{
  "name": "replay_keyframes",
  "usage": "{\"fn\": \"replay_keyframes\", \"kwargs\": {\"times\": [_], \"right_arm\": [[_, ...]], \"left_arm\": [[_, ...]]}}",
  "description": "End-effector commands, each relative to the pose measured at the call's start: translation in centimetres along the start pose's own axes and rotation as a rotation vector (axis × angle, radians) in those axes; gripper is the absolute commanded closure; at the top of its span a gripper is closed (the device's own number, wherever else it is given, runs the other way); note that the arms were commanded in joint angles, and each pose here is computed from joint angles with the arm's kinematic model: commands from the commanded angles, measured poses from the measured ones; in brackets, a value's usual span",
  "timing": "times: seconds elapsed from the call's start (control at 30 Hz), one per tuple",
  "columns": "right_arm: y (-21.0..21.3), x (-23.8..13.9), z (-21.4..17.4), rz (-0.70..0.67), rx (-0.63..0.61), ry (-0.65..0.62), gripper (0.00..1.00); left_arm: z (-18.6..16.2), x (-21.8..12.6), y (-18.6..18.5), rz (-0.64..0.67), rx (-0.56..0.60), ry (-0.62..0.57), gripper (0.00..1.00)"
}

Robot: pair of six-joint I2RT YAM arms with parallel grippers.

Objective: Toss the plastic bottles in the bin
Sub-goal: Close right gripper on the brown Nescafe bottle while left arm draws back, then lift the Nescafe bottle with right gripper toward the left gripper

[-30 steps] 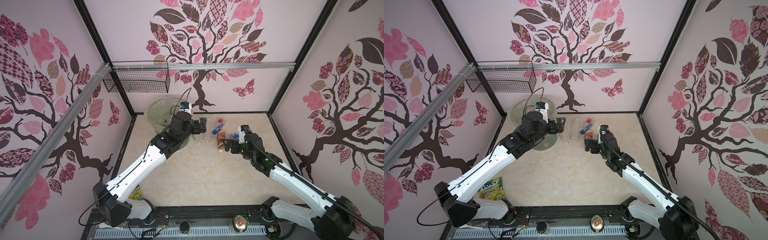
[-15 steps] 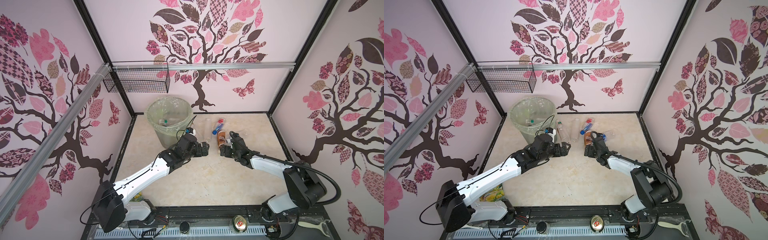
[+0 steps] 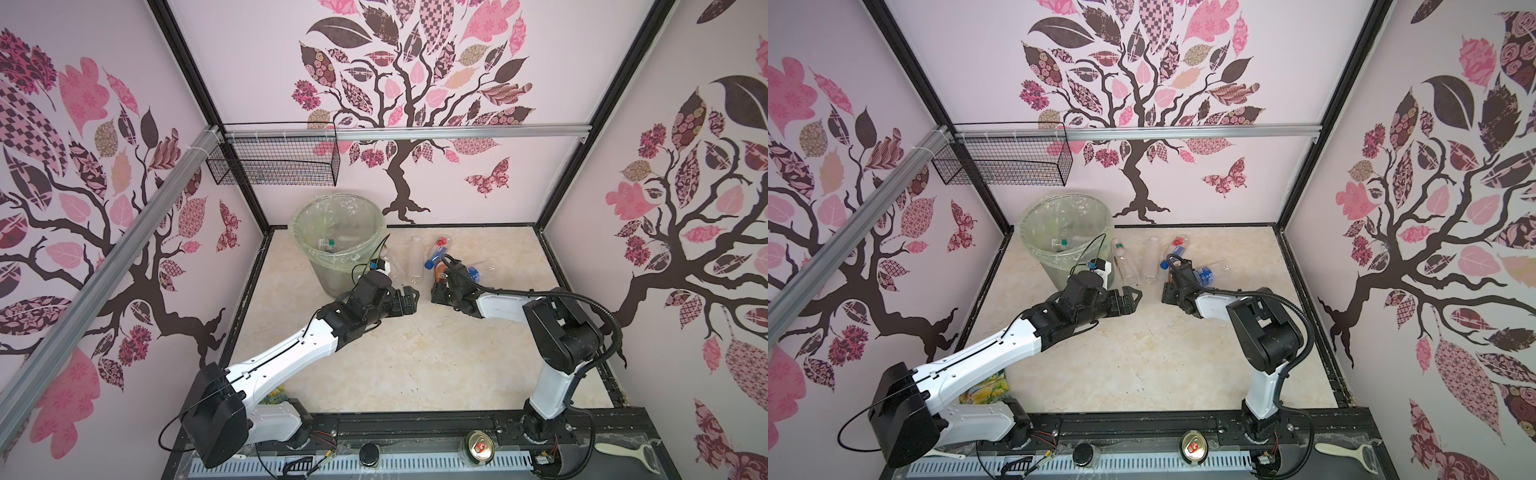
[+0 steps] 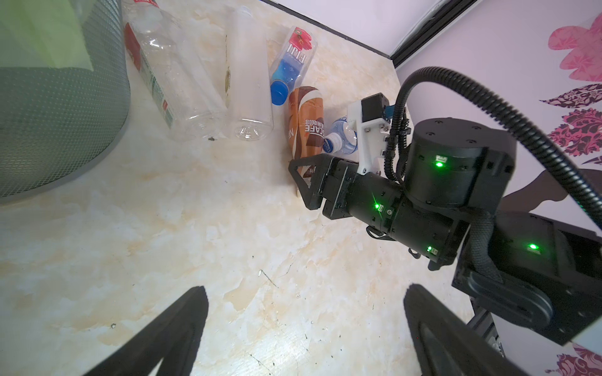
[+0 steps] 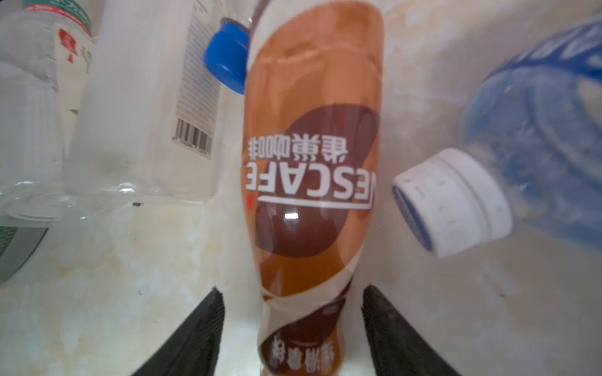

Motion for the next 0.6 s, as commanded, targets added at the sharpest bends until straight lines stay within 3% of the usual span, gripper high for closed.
{"fn": "replay_keyframes", "kwargs": {"times": [0.0,0.3,0.57], "right_arm": [[-0.5,0.9,-0.6,-0.031,0.023,0.026,0.38],[-0.6,0.8,-1.7,-0.024,0.018,0.048,0.63],[0.6,-2.1,-2.0,0.029,-0.013,0.045,0.68]], "left_arm": [[-0.8,0.1,1.1,0.029,0.001,0.014,0.02],[-1.4,0.1,2.3,0.056,-0.028,0.025,0.02],[-1.0,-0.3,2.7,0.086,-0.048,0.009,0.02]]}}
Point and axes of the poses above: each gripper's point midway between its finger pads, its own x axis out along the fingers, its own y axis along the line the jaws close on, z = x × y, the point moved 2 cm from there along -x, back along the fingers, and after that the axes turned 6 degrees about x, right-handed, at the moved point
